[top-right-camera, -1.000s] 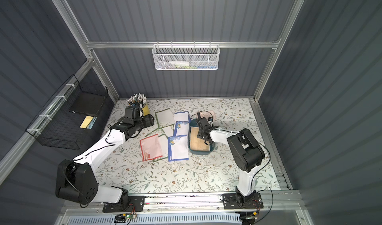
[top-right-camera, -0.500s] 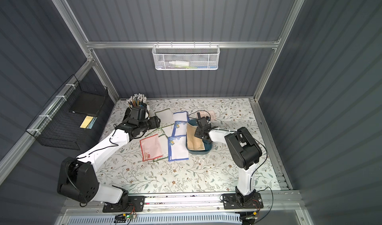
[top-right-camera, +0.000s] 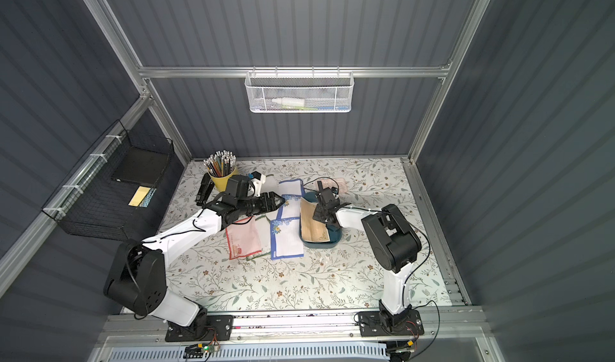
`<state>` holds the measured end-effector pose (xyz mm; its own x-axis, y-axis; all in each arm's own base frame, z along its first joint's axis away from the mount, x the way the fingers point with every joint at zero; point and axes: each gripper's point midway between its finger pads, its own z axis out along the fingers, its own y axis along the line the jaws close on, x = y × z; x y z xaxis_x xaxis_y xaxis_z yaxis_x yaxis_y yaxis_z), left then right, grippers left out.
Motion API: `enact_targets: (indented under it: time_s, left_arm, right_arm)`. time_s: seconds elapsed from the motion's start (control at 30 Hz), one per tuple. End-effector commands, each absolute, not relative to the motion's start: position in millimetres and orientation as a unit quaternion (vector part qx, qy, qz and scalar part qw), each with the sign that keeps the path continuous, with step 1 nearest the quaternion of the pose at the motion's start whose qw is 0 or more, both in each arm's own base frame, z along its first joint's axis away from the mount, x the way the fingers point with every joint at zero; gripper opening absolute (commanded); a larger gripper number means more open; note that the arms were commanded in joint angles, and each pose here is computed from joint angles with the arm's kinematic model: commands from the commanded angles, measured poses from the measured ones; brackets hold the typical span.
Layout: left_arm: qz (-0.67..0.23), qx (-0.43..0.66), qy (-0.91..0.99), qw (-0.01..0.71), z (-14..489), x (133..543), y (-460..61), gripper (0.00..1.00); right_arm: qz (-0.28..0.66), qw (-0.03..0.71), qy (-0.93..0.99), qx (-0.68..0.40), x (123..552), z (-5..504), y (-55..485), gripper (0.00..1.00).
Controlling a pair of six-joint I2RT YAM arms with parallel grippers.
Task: Take out the stationery paper from the storage box
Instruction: Pick up the stationery paper from the storage box.
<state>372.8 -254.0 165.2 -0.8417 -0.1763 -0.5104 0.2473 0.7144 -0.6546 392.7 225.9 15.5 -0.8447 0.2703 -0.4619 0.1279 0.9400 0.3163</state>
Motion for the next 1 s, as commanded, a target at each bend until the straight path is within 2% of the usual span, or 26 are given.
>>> enact_targets:
  time_s: [0.0,0.2,0.47,0.97]
  left_arm:
    - [-0.406,0.034,0.879,0.250,150.8,369.6,-284.4,0.71]
    - [-0.392,0.035,0.887,0.240,124.3,379.6,-302.0,0.67]
    - [-0.392,0.036,0.884,0.251,124.8,401.0,-312.6,0.62]
    - [-0.392,0.043,0.887,0.239,109.5,411.0,-331.7,0.45]
  right_arm:
    - [0.051,0.079,0.992,0.082,301.5,-55.8,192.7,0.00]
    - [0.049,0.081,0.992,0.082,299.1,-53.6,189.6,0.00]
    - [0.051,0.080,0.992,0.078,296.8,-53.8,189.6,0.00]
    - [0.056,0.074,0.993,0.072,291.4,-57.6,189.7,0.00]
